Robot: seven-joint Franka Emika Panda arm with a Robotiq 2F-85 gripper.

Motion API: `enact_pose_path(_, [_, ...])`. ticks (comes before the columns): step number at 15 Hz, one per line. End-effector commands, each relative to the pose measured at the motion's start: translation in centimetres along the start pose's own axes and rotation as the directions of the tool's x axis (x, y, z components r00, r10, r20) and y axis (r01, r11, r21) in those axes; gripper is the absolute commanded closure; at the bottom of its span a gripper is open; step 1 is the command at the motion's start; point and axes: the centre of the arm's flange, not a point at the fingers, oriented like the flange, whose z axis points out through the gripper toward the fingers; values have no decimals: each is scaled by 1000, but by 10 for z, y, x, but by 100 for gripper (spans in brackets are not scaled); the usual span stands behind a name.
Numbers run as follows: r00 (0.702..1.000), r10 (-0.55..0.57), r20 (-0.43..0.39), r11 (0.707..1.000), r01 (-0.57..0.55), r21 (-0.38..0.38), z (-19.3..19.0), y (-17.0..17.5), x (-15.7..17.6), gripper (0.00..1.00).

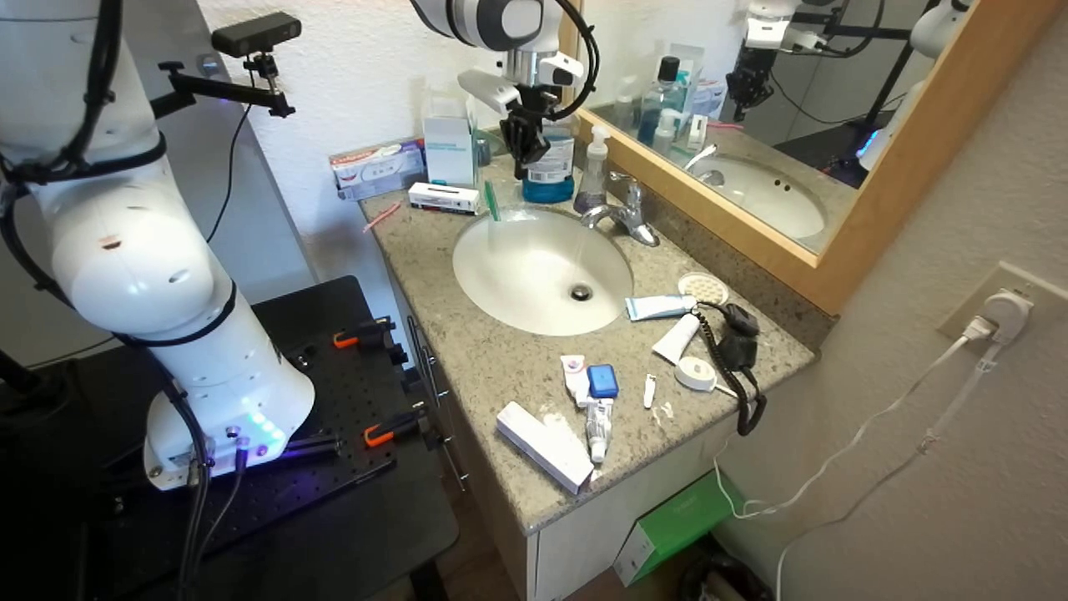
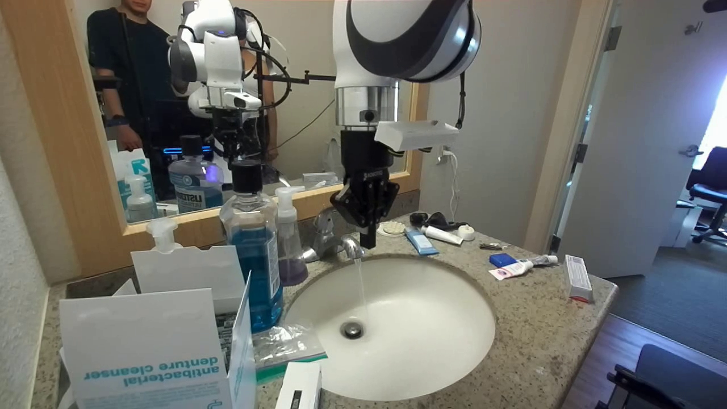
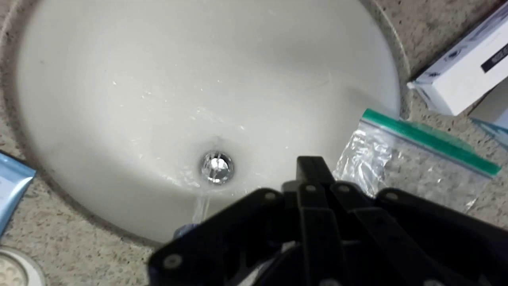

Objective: Lift the handle of the tap

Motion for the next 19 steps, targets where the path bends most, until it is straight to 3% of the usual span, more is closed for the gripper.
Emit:
enact_pose_path(1, [997, -32, 75, 999, 31, 21, -14, 6, -10, 100])
enact_pose_path(4, [994, -36, 108, 999, 34, 21, -17, 9, -12, 100])
enact_pose_path(5, [993, -34, 115, 999, 32, 24, -19, 10, -12, 76])
enact_pose_path(9, [991, -40, 130, 999, 38, 18, -22, 10, -12, 51])
enact_pose_path(10, [993, -19, 113, 1000, 19, 1, -11, 9, -10, 70])
enact_pose_path(12, [993, -27, 115, 1000, 27, 2, -12, 9, -10, 54])
enact_pose_path(13, [993, -29, 116, 1000, 29, 2, -12, 9, -10, 51])
enact_pose_path(19, [993, -29, 118, 1000, 29, 2, -12, 9, -10, 51])
